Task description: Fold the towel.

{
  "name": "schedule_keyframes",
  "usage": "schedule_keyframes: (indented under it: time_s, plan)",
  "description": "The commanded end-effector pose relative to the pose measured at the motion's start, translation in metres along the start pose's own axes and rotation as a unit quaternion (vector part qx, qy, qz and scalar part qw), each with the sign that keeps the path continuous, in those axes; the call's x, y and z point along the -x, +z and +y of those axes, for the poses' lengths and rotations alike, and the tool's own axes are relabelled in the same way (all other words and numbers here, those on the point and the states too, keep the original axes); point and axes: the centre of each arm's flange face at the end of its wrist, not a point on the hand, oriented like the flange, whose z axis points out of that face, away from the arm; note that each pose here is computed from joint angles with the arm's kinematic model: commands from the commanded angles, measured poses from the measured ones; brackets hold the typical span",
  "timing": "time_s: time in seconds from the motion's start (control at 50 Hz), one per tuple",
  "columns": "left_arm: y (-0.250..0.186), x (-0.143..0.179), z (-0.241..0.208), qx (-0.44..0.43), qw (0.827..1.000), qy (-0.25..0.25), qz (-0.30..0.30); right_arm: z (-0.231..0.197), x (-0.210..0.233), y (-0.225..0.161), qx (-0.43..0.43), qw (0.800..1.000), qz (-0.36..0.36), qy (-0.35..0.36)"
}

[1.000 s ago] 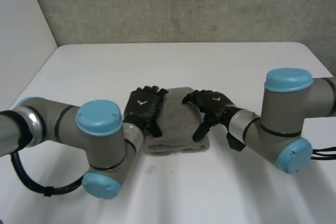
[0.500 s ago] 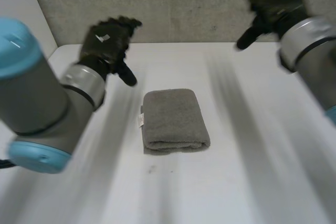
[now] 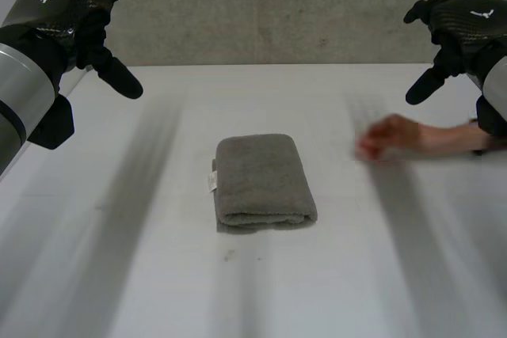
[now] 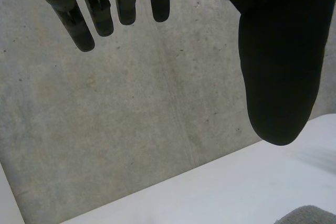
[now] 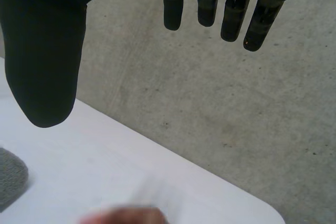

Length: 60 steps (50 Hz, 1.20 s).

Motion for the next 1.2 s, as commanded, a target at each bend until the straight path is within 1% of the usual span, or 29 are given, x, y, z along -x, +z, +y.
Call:
schedule_keyframes:
  time_s: [0.02,0.24,0.52,0.7,0.88,1.2]
  plan:
    - [-0.001,-0.001,0.003,0.005,1.000,0.000,0.006,-0.006,0.006,-0.007,-0.022,1.000,-0.005,-0.004]
    - [-0.002,-0.002,0.005,0.004,1.000,0.001,0.007,-0.013,0.007,-0.013,-0.041,0.999,-0.003,-0.011]
    - [0.004,0.000,0.009,-0.021,1.000,0.002,0.005,-0.011,0.006,-0.011,-0.046,0.999,0.000,-0.013]
    - [0.005,0.003,0.010,-0.020,1.000,0.002,-0.001,-0.013,0.003,-0.010,-0.053,0.998,0.006,-0.014]
    - [-0.003,0.005,-0.001,-0.033,0.999,0.000,-0.003,-0.022,0.000,-0.016,-0.066,0.998,0.010,-0.015]
    - [-0.002,0.008,0.000,-0.031,0.999,0.000,-0.007,-0.022,0.001,-0.017,-0.066,0.998,0.008,-0.015]
